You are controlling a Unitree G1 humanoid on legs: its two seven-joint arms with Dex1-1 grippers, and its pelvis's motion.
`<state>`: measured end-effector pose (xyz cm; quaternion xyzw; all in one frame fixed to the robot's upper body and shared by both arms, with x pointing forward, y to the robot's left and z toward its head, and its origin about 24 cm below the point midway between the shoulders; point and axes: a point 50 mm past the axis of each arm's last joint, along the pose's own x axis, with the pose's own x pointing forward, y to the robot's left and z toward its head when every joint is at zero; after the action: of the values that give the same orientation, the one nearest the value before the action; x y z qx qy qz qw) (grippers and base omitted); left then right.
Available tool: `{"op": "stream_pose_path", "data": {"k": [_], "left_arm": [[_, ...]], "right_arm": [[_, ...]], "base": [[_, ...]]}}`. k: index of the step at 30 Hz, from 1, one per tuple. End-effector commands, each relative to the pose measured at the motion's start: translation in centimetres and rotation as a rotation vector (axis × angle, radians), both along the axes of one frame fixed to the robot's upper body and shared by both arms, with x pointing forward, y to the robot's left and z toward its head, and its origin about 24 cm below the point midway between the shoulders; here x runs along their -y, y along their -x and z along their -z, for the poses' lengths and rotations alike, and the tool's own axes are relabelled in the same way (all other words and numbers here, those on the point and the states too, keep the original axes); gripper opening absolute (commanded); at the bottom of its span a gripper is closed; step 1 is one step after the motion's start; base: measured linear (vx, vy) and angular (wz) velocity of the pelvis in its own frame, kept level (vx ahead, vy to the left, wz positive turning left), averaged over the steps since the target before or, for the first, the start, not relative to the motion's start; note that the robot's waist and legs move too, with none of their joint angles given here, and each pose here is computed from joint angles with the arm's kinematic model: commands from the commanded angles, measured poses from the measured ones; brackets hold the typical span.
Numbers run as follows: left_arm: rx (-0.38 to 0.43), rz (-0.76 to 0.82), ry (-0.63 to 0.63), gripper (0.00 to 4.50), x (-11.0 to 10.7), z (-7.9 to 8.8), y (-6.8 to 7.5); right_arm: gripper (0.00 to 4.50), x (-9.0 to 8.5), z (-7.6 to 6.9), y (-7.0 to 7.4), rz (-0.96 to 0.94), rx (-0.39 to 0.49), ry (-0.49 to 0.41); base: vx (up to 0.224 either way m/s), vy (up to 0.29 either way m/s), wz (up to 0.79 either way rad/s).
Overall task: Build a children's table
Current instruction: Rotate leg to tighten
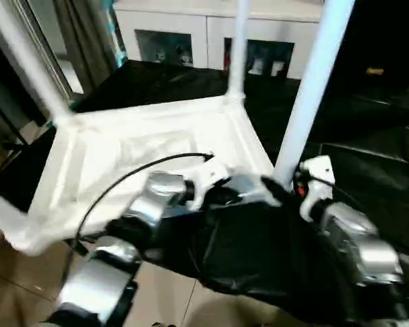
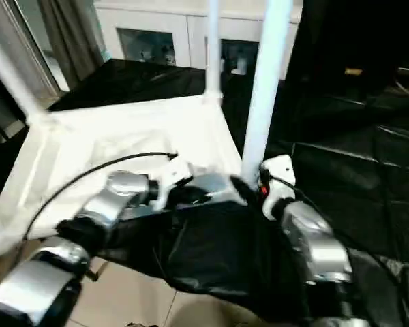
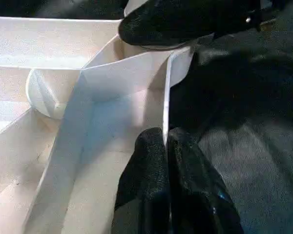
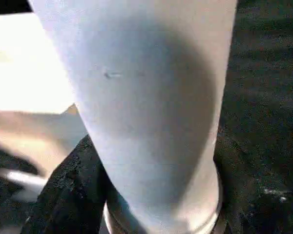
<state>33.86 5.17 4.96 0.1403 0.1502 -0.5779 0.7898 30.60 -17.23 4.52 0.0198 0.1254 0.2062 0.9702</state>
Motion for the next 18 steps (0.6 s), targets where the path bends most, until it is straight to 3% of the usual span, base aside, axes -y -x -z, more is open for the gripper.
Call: {"op": "stream_pose_path", "data": {"k": [1, 2, 3, 7, 11, 13, 18], "left_arm": [[0.026, -0.033, 0.098, 0.0, 2.8, -1.1, -0.1], [0.028, -0.026, 0.098, 0.0, 3.0, -1.1, 0.0], [0.026, -0.008, 0.1, 0.0, 3.0, -1.1, 0.1], [0.021, 0.056, 0.093, 0.0, 2.8, -0.9, 0.5], [0.011, 0.129, 0.077, 0.0, 2.1, -0.7, 0.8], [-0.019, 0.252, 0.053, 0.0, 0.4, -0.7, 1.4], [-0.047, 0.384, -0.004, 0.0, -1.7, -0.5, 2.0]], "right_arm": [[2.64, -4.6, 3.0, 1.4, -0.147, -0.14, -0.046], [2.64, -5.0, 2.9, 1.4, -0.161, -0.131, -0.058], [3.2, -5.1, 2.6, 1.4, -0.181, -0.119, -0.072], [3.63, -5.1, 1.9, 1.4, -0.242, -0.093, -0.103], [3.85, -4.5, 1.2, 1.7, -0.328, -0.073, -0.079], [3.85, -2.8, 0.5, 2.7, -0.493, -0.067, -0.028], [3.85, -0.8, -0.3, 4.1, -0.66, -0.087, 0.028]], "base": [[0.0, 0.0, 0.0], [0.0, 0.0, 0.0], [0.0, 0.0, 0.0], [0.0, 0.0, 0.0], [0.0, 0.0, 0.0], [0.0, 0.0, 0.0], [0.034, -0.014, 0.01]]}}
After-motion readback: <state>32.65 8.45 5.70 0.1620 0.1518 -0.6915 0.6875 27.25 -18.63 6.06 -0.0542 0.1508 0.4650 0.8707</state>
